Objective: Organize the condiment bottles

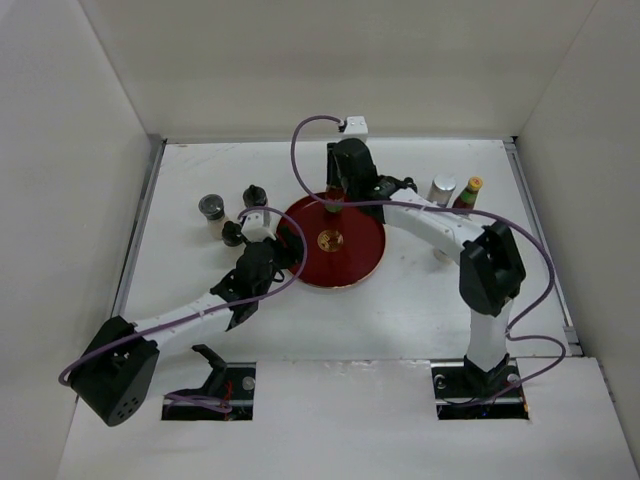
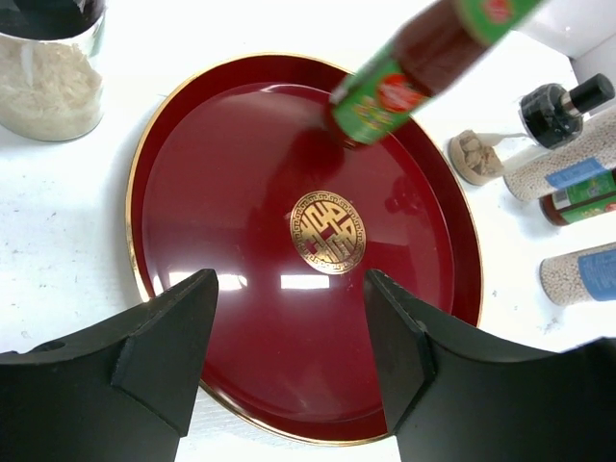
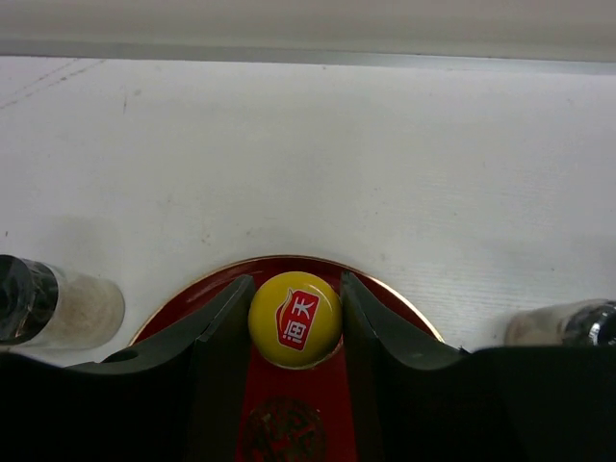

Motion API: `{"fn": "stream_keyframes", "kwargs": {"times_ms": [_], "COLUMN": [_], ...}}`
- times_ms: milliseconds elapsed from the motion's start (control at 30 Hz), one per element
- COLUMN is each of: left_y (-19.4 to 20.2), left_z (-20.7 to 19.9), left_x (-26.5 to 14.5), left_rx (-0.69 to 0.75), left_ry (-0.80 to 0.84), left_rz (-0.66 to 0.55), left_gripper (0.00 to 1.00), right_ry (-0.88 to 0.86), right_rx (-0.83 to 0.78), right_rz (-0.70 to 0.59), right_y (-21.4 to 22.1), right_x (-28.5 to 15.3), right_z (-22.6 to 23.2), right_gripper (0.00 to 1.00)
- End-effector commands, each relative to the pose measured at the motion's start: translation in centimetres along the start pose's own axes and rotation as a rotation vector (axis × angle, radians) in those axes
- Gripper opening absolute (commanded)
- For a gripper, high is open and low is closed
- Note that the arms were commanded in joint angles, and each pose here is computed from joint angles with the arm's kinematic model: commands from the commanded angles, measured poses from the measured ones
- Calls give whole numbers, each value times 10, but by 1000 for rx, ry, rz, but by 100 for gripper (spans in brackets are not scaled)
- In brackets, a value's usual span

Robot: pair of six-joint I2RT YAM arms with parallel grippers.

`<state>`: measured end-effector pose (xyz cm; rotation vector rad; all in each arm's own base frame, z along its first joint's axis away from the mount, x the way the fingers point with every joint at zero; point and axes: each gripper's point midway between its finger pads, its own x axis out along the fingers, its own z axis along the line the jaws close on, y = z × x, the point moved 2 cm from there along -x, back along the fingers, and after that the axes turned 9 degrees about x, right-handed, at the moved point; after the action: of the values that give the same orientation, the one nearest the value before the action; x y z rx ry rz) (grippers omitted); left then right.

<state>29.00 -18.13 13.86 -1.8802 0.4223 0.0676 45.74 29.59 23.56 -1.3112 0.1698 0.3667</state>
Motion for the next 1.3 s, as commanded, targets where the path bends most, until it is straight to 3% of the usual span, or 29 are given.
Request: {"fn": "stream_keyframes", "kwargs": {"times_ms": [0, 233, 467, 667, 767, 900, 967, 1067, 1133, 1200, 1267], "left_y": [-9, -4, -2, -2, -1, -1, 0, -3, 0, 1, -1], "left_z": [-7, -13, -14, -12, -9, -11, -11, -15, -14, -14, -14], "left_x": [1, 3, 6, 6, 6, 5, 6, 4, 6, 6, 6], "left_rx": [-30, -28, -27, -32, -35, -38, -39, -46, -48, -59, -66], "left_ry": [36, 61, 65, 59, 54, 63, 61, 76, 74, 83, 87], "left_rz": [-40, -30, -24, -25, -21, -25, -19, -28, -17, -8, -12], "left_gripper": [60, 60, 61, 61, 61, 62, 62, 62, 62, 62, 62], "right_ry": [-125, -108, -117, -152, -97, 128, 295, 504, 612, 652, 662], "right_rx": [94, 64, 58, 93, 119, 165, 184, 179, 158, 152, 154], "right_rz": [-223, -218, -211, -269, -306, -358, -381, -391, -368, -347, -323], "right_y": [-77, -63, -53, -91, -109, -118, -115, -104, -91, -81, -73], "right_x": [-10, 5, -2, -48, -69, -86, -95, -104, -103, -98, -92], "right_z": [46, 50, 50, 41, 0, -97, -153, -218, -252, -270, -280], "right_gripper": [16, 19, 59, 67, 62, 34, 26, 33, 55, 66, 69]}}
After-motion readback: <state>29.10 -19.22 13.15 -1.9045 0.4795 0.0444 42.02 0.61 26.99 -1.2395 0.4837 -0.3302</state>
